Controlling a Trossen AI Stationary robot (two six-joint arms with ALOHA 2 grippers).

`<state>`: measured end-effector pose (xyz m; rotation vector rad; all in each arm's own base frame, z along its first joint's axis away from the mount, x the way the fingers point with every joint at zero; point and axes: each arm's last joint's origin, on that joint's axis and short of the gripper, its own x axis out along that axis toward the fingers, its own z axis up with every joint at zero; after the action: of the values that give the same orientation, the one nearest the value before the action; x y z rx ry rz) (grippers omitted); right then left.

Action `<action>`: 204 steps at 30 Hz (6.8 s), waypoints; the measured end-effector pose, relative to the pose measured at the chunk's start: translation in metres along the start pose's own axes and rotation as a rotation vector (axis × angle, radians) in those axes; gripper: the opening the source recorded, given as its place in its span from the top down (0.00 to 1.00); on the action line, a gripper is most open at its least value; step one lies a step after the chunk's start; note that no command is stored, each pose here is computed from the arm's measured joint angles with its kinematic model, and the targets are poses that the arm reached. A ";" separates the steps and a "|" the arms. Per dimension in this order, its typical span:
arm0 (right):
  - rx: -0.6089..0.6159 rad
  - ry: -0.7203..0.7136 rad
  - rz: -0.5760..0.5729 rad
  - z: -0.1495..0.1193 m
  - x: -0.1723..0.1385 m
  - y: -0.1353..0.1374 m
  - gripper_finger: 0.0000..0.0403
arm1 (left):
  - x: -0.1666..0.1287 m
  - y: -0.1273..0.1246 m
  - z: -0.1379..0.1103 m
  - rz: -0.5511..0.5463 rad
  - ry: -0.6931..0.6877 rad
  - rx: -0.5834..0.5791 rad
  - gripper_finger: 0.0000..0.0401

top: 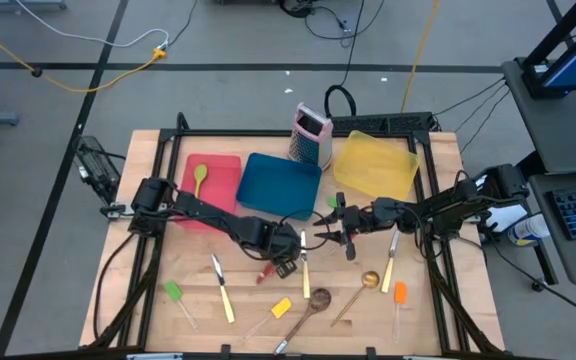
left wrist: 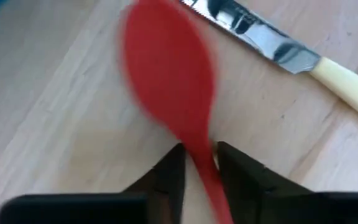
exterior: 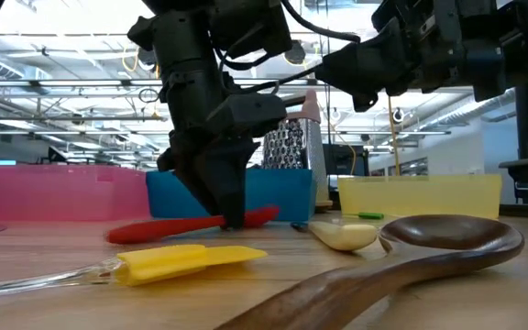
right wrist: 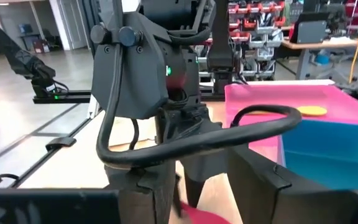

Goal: Pick & Place Kitchen Items
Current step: Put the red spoon into the red bin, then put the brown spoon into the red bin

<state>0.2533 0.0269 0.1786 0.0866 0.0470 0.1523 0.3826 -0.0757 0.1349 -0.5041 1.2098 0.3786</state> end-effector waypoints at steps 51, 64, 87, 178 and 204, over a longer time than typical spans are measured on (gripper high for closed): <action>0.087 0.076 -0.010 -0.007 0.000 -0.001 0.68 | -0.090 0.230 -0.036 0.601 -0.096 -0.677 0.95; 0.086 0.077 -0.010 -0.008 0.000 -0.001 0.68 | -0.062 0.247 -0.052 0.576 -0.002 -0.737 0.93; 0.085 0.080 -0.011 -0.008 0.000 -0.001 0.68 | -0.057 0.249 -0.047 0.507 -0.045 -0.739 0.77; -0.177 0.838 0.380 -0.081 0.121 0.127 0.75 | -0.162 0.111 -0.075 -0.012 -0.679 0.111 0.75; -0.359 0.725 0.242 0.000 0.099 0.086 0.92 | -0.136 0.059 -0.053 -0.387 -0.771 0.314 0.75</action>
<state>0.3385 0.1270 0.1819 -0.3271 0.7317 0.4253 0.2669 -0.0580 0.2402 -0.2634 0.3948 0.0274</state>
